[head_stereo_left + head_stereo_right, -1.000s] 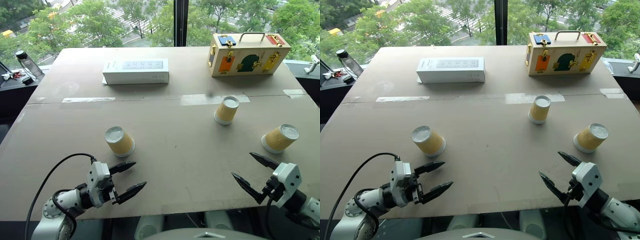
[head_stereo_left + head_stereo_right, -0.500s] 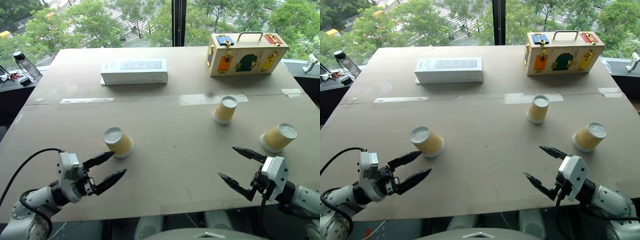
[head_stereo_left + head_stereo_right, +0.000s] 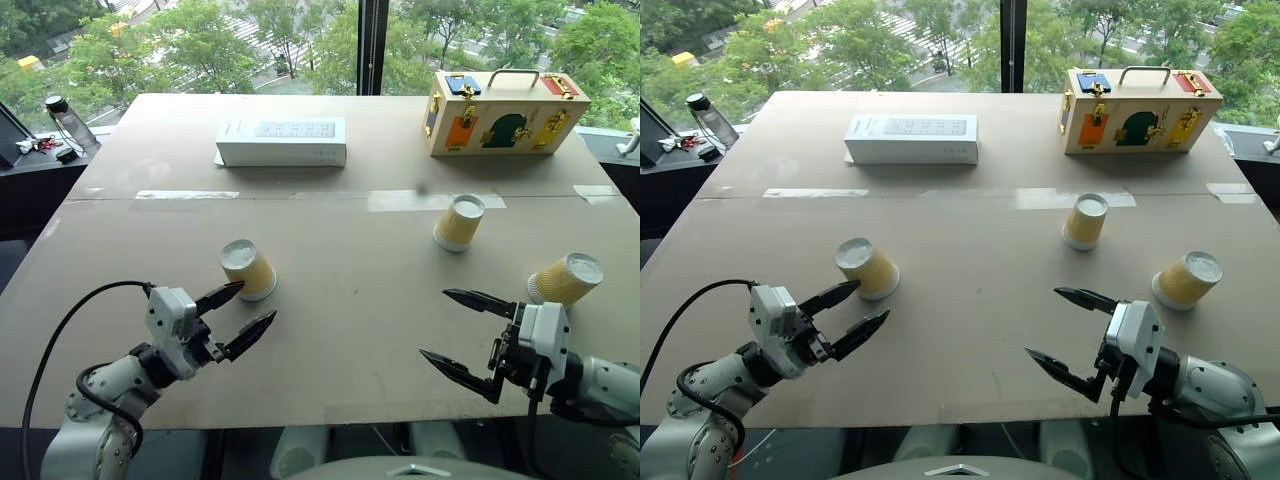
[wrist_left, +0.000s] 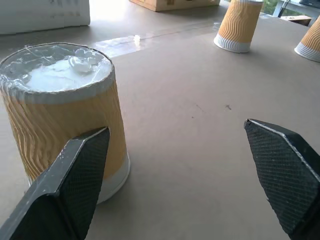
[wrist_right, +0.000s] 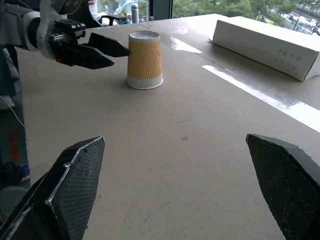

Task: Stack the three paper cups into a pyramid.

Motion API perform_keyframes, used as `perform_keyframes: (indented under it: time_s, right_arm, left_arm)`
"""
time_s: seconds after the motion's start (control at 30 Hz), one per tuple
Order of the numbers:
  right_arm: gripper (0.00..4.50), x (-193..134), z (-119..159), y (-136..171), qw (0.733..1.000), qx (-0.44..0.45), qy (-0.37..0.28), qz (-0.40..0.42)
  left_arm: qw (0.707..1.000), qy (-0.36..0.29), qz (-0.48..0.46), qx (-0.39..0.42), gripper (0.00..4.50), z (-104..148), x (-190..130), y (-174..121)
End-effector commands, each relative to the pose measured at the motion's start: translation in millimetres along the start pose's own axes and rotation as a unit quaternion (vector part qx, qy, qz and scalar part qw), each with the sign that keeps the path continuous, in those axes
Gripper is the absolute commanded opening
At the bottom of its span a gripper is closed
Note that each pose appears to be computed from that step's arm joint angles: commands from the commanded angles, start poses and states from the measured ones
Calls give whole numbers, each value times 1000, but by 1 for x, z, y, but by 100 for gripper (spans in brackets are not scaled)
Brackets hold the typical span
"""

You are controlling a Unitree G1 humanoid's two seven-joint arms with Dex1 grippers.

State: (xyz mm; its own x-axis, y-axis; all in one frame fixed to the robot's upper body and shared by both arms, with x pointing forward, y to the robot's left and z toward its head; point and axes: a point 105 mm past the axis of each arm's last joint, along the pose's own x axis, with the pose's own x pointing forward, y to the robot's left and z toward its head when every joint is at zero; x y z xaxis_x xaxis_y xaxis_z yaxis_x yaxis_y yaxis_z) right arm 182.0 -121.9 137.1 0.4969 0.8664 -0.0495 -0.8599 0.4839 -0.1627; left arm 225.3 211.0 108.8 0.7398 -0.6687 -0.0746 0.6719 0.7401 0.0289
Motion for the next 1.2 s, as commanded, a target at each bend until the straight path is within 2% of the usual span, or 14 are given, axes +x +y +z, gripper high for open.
perform_keyframes:
  time_s: [0.03,0.13,0.27,0.5,0.7,0.8,0.87,0.9,1.07,1.2]
  right_arm:
    - [450,-5,6,-3,1000,-18,-9,-16]
    - [450,-6,4,-3,1000,-18,-8,-22]
    - [450,-5,3,-3,999,-18,-10,-24]
    - [450,-5,4,-4,1000,-18,-10,-24]
    - [450,-5,6,-2,999,-19,-9,-27]
    - [450,-7,6,-2,999,-20,-6,-36]
    - [450,-8,5,-2,999,-20,-5,-44]
    - [450,-9,5,-2,999,-19,-5,-48]
    - [450,-9,6,-4,997,-23,-2,-75]
    - [450,-12,2,-13,992,-22,9,-128]
  left_arm:
    - [1000,13,5,-17,442,-7,-9,0]
    - [999,12,26,-36,442,-11,-17,5]
    - [996,-5,78,-38,442,-5,-18,21]
    - [995,-6,98,-1,442,13,2,42]
    - [993,9,115,6,442,10,22,54]
    - [995,11,99,13,363,9,28,56]
    - [997,-4,78,15,274,14,34,54]
    - [998,-11,58,19,259,18,38,50]
    - [999,-13,-33,36,259,29,63,34]
    - [995,-12,-92,39,259,34,91,24]
